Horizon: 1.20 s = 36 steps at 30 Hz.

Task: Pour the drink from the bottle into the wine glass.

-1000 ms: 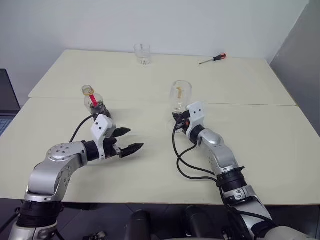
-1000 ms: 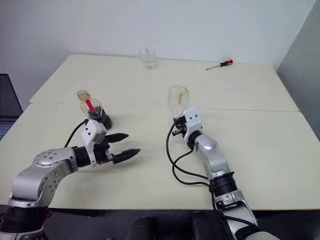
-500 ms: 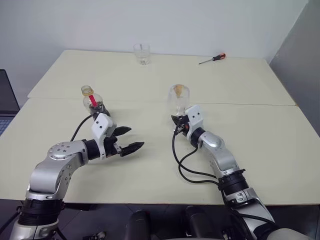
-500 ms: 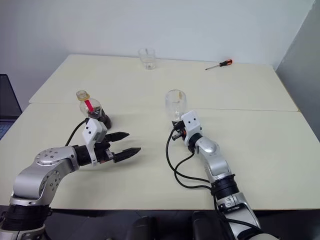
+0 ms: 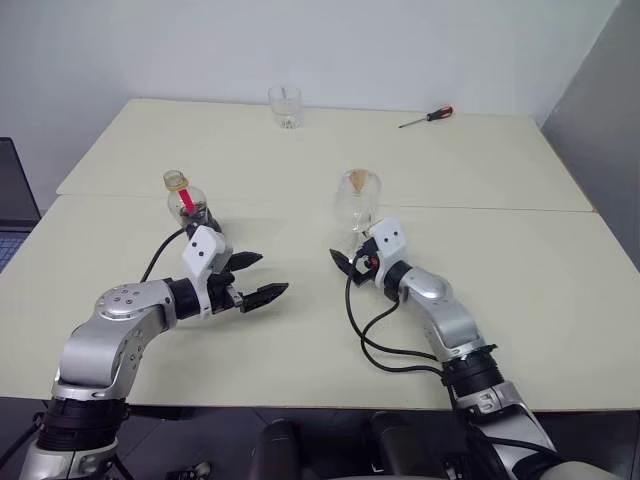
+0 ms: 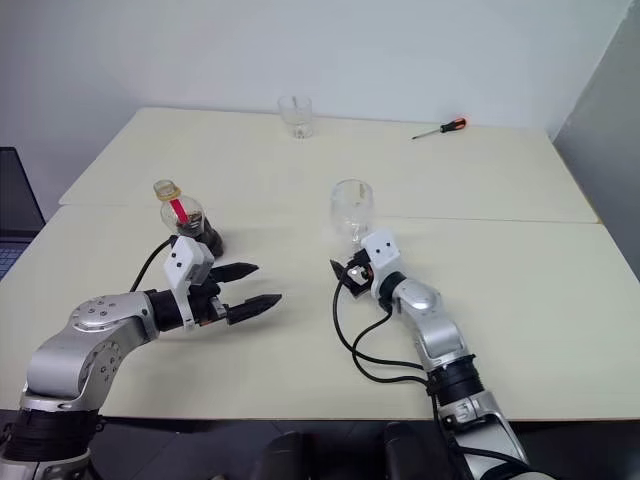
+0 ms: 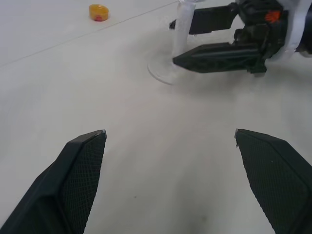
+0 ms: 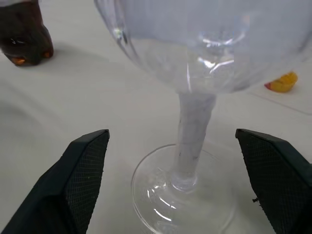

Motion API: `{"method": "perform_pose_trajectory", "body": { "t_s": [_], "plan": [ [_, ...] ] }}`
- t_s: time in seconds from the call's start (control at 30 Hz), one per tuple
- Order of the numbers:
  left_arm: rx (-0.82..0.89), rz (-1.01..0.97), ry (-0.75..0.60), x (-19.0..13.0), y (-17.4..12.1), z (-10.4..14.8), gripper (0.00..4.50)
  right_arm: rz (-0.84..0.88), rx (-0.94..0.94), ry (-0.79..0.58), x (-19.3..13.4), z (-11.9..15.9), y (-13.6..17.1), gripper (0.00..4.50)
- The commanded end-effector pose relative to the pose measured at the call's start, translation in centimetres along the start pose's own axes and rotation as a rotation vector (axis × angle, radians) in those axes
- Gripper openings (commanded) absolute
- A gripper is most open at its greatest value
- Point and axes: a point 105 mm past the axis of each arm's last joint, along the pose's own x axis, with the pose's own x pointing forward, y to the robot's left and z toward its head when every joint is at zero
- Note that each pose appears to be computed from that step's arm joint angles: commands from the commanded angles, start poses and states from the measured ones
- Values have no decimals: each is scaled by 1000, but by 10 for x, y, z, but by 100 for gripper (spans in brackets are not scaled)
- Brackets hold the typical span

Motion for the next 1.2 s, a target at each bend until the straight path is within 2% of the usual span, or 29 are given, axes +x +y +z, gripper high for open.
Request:
{"method": "perform_pose_trajectory", "body": {
  "t_s": [0.03,0.2,0.27,0.4,0.5,0.7,0.8,0.9,1.03,1.2],
  "plan": [
    [-8,103,-54,-12,12,0,450,33,-13,3,-25,8,-8,449],
    [-81,264,-103,-37,5,-24,450,77,-40,73,-79,18,-33,449],
    [-77,396,-97,-52,15,-39,450,61,-59,101,-102,35,-55,449],
    [-60,530,-108,-66,22,-51,450,88,-107,113,-130,76,-75,449],
    [-62,617,-109,-68,27,-62,450,197,-164,62,-140,121,-67,449],
    [-40,753,-146,-67,42,-60,450,360,-213,-80,-139,179,-38,449],
    [-53,790,-188,-64,52,-52,450,421,-209,-95,-139,186,-24,449],
    [-68,841,-236,-61,67,-37,450,454,-226,-45,-138,180,-16,449],
    [-66,857,-283,-54,75,-20,450,447,-236,-19,-137,178,-16,449],
    [7,828,-267,-40,81,-7,450,428,-274,-2,-135,175,-18,449]
  ]
}}
